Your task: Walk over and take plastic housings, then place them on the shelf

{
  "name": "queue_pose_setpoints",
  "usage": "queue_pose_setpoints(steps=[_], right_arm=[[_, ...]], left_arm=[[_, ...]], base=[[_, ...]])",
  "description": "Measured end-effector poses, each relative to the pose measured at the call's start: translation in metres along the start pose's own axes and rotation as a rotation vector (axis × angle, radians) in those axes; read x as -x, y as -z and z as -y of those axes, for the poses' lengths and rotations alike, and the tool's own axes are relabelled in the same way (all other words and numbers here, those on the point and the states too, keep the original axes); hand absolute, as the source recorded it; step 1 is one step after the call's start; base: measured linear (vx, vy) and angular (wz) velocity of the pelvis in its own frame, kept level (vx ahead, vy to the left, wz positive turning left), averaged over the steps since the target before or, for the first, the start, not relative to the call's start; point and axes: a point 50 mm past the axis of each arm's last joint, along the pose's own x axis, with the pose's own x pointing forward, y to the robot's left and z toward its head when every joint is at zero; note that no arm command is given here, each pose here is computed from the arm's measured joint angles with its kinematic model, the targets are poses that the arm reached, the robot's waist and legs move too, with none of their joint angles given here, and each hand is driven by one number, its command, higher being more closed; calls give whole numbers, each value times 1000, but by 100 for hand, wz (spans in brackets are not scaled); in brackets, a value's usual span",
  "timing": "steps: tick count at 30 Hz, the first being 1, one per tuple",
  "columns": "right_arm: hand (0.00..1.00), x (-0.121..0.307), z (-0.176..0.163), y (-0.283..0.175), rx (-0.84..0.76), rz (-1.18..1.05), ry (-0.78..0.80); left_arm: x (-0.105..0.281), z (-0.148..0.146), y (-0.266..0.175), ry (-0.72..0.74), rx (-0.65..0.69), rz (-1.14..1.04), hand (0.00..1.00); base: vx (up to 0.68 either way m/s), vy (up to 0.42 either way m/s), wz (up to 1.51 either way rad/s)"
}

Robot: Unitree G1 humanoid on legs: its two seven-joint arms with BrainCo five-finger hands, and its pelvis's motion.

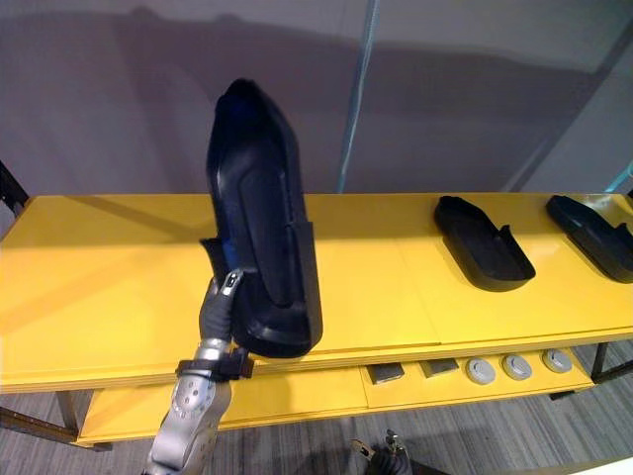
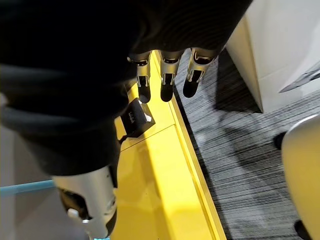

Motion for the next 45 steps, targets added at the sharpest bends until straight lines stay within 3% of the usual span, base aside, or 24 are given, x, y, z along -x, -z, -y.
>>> queue_pose_setpoints(steps=[11,20,31,32,45], right_arm=[[0,-5,-1,-2,42,-8,-26],[0,-8,-4,-10,61,17,-48],[0,-9,-15,-20,77,53,-83],[0,-9,-16,-21,79,58,-88],[0,-6,-14,-25,31,85,-83]], left_arm=[[-36,-43,45,-201,-241,-252,100],[-50,-63,44,-346,-268,-281,100],[-73,-60,40,-371,-265,-298,100],[-76,-60,39,-372,-265,-298,0],[-105,-14,25,-310,-105,-287,0]], base=[[-93,-28,-10],[-12,4,0],[0,9,-7],[-61,9,-11],[3,8,-4]])
